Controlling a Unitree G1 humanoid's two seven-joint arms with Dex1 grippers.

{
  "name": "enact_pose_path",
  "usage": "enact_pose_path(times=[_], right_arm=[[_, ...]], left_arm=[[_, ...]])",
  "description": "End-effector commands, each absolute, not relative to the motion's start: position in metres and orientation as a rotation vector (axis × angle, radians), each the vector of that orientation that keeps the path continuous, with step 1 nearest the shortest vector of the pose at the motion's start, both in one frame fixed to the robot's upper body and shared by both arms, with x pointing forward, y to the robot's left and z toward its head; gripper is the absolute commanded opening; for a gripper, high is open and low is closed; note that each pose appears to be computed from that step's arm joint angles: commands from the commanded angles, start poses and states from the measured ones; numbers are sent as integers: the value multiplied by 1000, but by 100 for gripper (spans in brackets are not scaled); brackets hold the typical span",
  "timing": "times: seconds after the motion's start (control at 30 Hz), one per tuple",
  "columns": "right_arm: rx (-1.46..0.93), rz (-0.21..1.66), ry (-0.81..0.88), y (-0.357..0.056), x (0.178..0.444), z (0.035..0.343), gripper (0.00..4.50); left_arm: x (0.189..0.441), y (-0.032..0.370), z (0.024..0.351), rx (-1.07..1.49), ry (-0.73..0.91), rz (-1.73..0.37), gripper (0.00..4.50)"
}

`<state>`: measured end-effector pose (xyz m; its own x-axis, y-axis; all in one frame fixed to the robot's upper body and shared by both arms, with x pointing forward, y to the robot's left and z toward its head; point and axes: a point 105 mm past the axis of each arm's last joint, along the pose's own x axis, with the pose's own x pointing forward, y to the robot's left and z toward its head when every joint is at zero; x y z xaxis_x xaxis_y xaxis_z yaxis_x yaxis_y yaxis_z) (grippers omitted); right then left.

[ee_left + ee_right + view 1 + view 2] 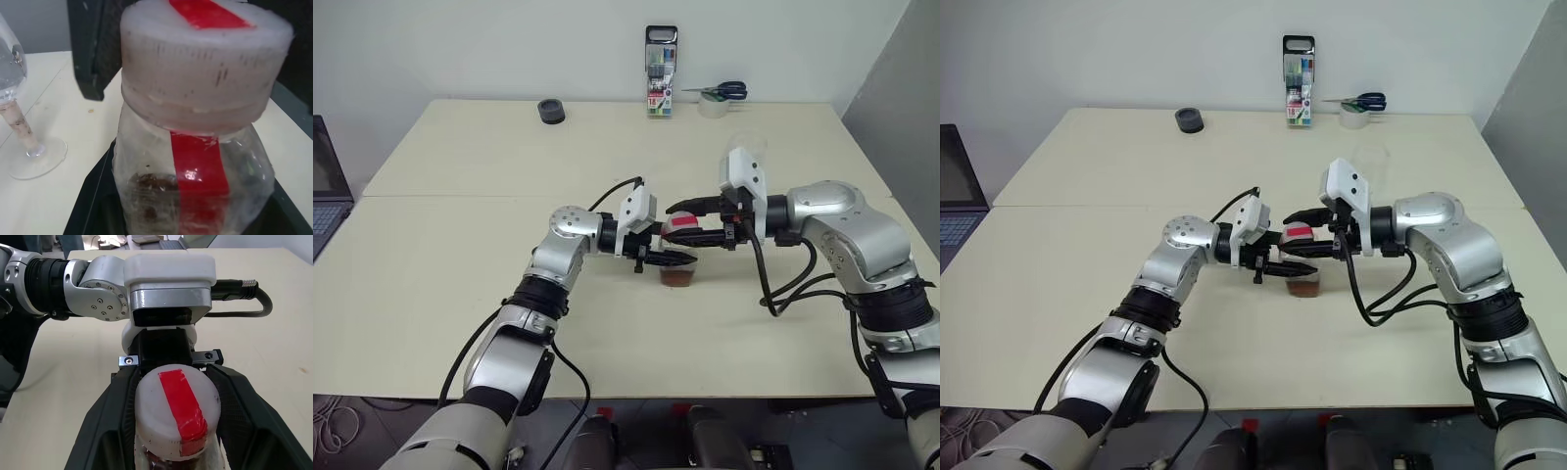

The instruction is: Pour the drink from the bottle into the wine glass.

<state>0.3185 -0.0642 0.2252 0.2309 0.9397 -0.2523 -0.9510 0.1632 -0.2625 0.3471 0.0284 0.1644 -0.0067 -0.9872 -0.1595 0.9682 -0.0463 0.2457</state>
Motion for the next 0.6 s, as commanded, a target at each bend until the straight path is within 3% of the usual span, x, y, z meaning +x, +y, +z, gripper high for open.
enact_pose_path(times=[0.03, 0.17, 0.33, 0.6], right_arm=[[-369, 1231, -61, -83, 323, 253, 285], [-314, 1213, -81, -86, 298, 262, 422], [-284, 1141, -122, -69, 280, 249, 425], [-321, 949, -192, -66, 299, 244, 425]], left_arm=[[348, 34, 182, 341, -159, -1550, 187], [349, 35, 181, 330, -161, -1539, 187], [350, 34, 181, 322, -162, -1540, 187], [352, 32, 180, 331, -161, -1558, 187]])
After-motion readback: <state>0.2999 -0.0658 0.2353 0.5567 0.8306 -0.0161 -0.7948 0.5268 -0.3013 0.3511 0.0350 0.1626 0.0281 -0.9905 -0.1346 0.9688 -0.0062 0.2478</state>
